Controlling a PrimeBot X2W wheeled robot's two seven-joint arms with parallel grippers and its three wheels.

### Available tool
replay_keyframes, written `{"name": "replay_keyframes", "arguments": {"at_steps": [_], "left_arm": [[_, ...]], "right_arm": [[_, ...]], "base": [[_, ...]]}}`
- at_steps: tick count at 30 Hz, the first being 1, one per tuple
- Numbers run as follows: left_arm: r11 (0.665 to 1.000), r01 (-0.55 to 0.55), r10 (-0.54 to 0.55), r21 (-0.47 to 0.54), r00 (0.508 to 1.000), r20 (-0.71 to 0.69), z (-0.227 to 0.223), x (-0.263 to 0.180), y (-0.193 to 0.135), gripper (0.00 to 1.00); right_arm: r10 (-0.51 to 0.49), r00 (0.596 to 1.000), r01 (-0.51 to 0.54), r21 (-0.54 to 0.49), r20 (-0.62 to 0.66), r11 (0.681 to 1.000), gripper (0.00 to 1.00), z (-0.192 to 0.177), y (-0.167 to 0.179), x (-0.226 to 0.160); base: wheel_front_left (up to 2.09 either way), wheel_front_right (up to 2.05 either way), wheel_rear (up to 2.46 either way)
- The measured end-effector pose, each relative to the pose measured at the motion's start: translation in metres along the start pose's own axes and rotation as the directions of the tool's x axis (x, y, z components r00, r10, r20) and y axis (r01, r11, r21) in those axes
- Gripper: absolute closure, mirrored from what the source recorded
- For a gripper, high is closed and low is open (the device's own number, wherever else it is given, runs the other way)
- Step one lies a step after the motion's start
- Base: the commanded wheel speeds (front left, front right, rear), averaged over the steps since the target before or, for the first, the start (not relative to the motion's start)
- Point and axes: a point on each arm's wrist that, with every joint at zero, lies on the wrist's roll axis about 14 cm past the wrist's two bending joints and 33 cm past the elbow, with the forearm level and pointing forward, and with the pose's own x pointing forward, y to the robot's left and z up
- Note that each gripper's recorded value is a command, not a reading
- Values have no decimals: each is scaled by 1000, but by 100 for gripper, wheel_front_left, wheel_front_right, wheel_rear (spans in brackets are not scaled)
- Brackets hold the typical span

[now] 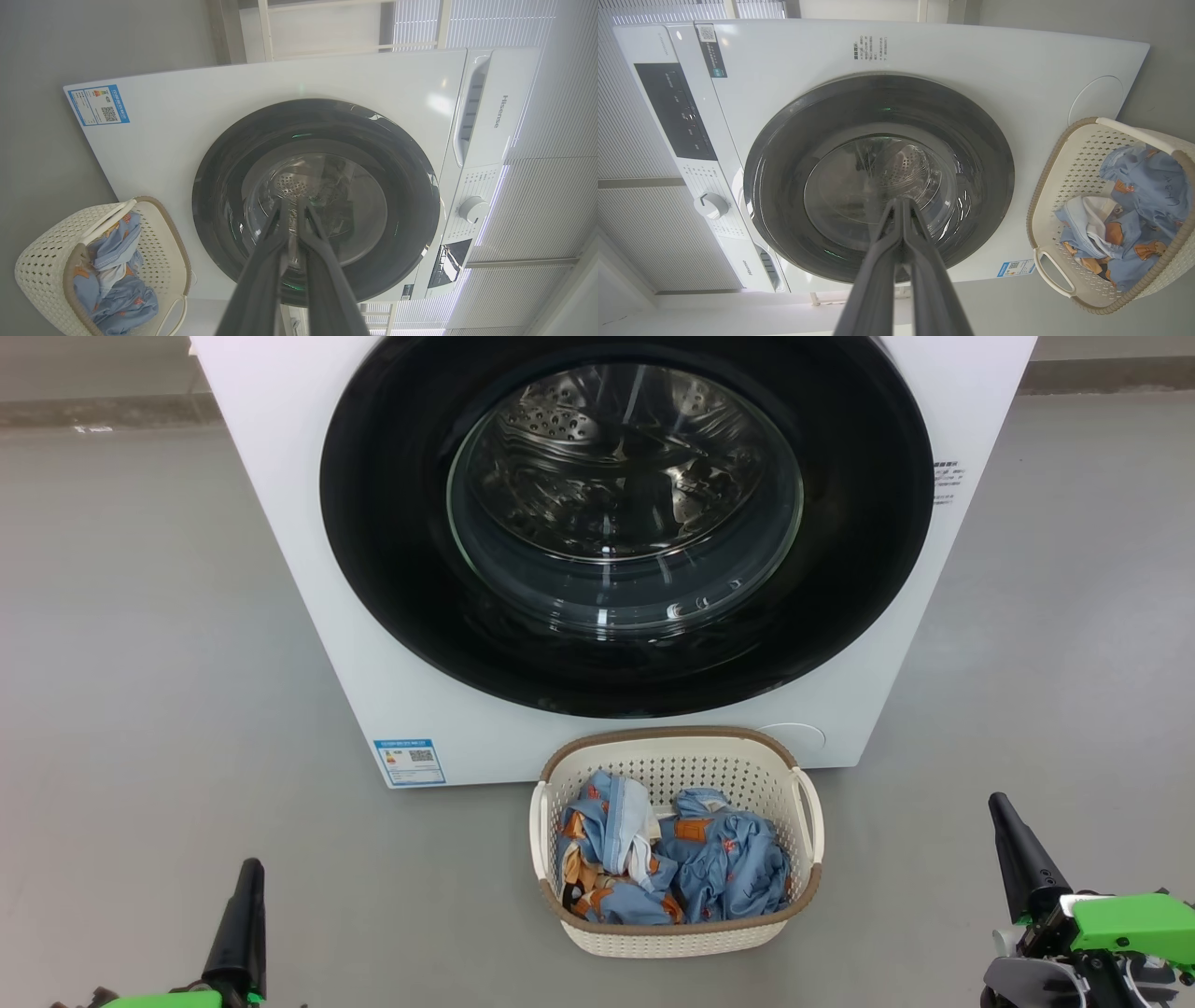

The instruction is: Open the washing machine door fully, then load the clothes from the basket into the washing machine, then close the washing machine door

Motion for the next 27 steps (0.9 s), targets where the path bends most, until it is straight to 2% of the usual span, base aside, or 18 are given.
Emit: {"name": "replay_keyframes", "arguments": {"at_steps": [4,5,12,18,27], "left_arm": [[1000,0,0,0,1000,0,0,0,0,100],[1000,0,0,0,1000,0,0,0,0,0],[994,-109,109,-23,994,0,-5,-17,37,0],[995,-102,102,-23,995,18,-3,-16,35,0],[996,-81,80,42,996,36,2,-15,27,0]], "right_arm": [[0,1000,0,0,0,1000,100,0,0,0],[0,1000,0,0,0,1000,0,0,0,0],[-118,993,118,29,3,993,0,-5,-40,-17],[-112,994,112,27,9,993,0,-5,-38,-16],[-115,993,115,-52,10,992,0,-6,-38,-15]], "base": [[0,0,0],[0,0,0],[0,0,0],[0,0,0],[0,0,0]]}}
